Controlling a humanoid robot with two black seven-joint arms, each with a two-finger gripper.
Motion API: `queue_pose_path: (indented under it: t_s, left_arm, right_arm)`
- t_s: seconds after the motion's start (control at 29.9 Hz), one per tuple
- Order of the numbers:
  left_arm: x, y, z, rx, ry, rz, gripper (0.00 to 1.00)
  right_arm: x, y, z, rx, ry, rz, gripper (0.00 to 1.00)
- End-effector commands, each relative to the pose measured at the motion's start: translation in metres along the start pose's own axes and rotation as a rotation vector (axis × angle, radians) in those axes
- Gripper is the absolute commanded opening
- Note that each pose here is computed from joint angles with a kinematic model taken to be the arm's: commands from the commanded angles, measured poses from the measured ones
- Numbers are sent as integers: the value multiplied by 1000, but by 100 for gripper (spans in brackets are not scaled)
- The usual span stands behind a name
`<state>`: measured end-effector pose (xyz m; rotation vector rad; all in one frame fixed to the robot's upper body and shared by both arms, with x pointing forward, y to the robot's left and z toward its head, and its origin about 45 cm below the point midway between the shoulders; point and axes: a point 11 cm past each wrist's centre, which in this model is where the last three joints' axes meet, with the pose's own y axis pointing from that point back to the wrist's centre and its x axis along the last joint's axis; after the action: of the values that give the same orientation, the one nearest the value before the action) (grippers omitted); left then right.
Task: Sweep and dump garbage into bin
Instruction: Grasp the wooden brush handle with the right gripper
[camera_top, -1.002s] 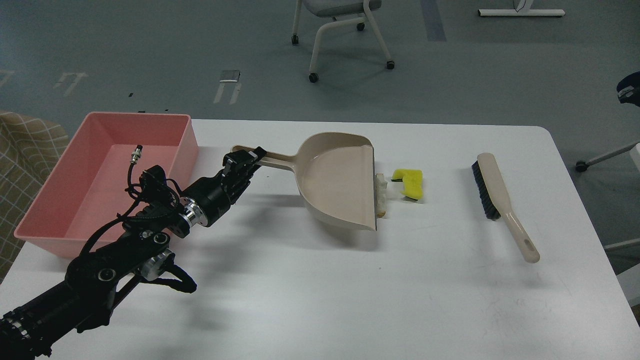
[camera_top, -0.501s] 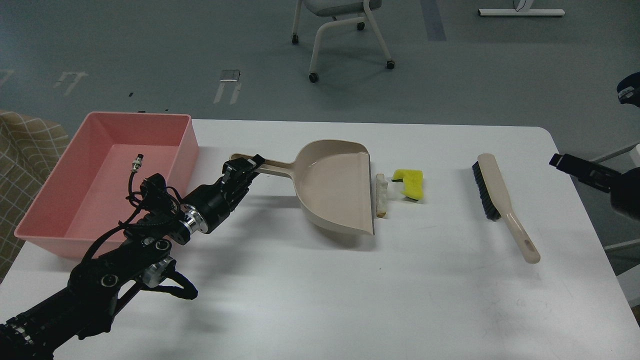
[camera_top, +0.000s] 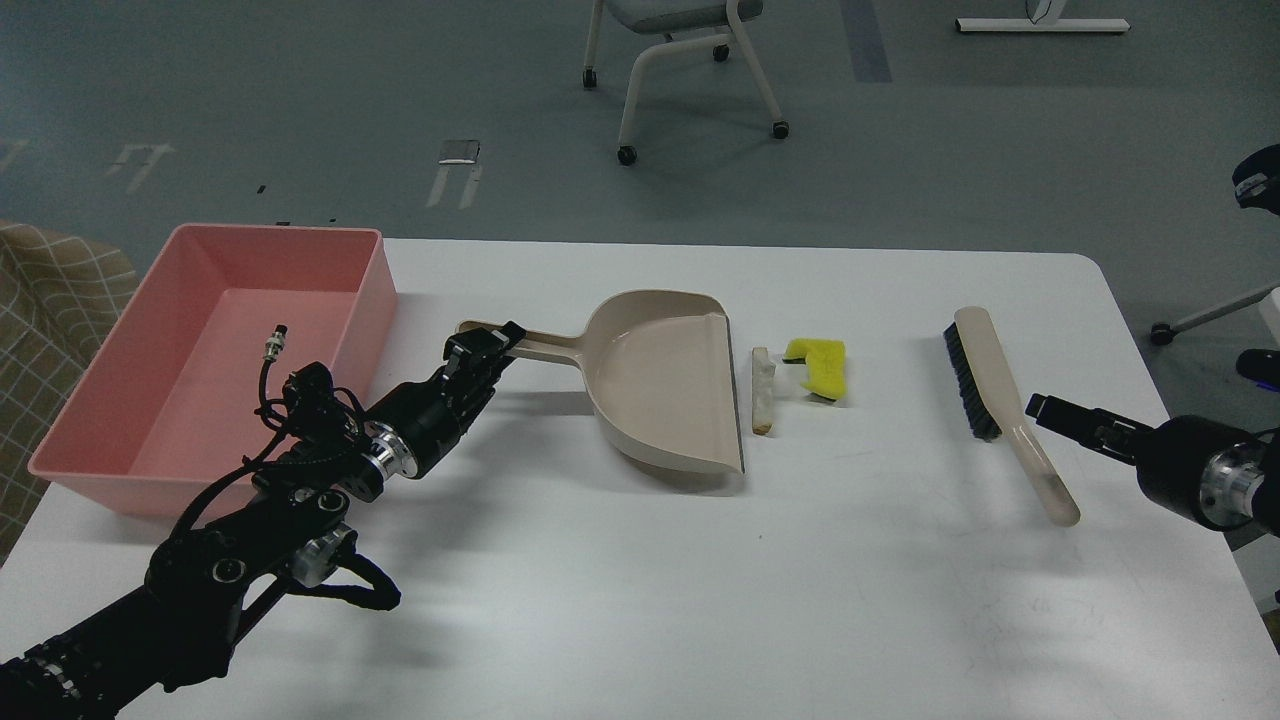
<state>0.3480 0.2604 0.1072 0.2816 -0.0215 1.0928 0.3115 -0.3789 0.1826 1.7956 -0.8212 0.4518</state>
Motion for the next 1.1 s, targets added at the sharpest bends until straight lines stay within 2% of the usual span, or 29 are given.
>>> queue_pose_path:
  t_s: [0.0, 0.1, 0.2, 0.3, 0.37, 0.4, 0.63, 0.87, 0.94, 0.97, 1.0, 1.07]
  left_arm:
    - [-1, 0, 0, 1, 3, 0, 12]
    - [-1, -1, 0, -2, 0, 8, 12]
    - [-5, -3, 1, -7, 8, 6, 12]
    - [-7, -4, 1, -9, 9, 13, 12]
    - [-5, -4, 0, -6, 6, 22, 12]
    - [-5, -4, -1, -5, 5, 25, 12]
    - [-8, -5, -3, -2, 12, 24, 12]
    - [-8, -5, -2, -7, 13, 24, 12]
    - [-8, -5, -2, -9, 14, 24, 12]
    - [-8, -5, -2, -7, 14, 25, 12]
    - [-8, -5, -2, -9, 15, 24, 12]
    - [-8, -5, -2, -8, 14, 25, 12]
  right_arm:
    - [-4, -2, 2, -25, 21, -4, 84]
    - [-10, -7, -2, -21, 24, -11, 80]
    - [-21, -13, -7, -30, 24, -31, 68]
    - [-26, -19, -12, -26, 5, -35, 67]
    - [-28, -20, -12, -34, 2, -39, 76]
    - [-31, -21, -9, -43, -3, -44, 100]
    - [-33, -21, -10, -38, -6, -47, 96]
    - [-33, -21, -12, -28, -8, -47, 99]
    - [-34, -21, -13, -27, -7, -49, 92]
    - [-34, -21, -13, -27, -7, -49, 85]
    - [-34, -21, -13, -26, -5, -48, 67]
    - [-34, -20, -11, -33, -3, -50, 49]
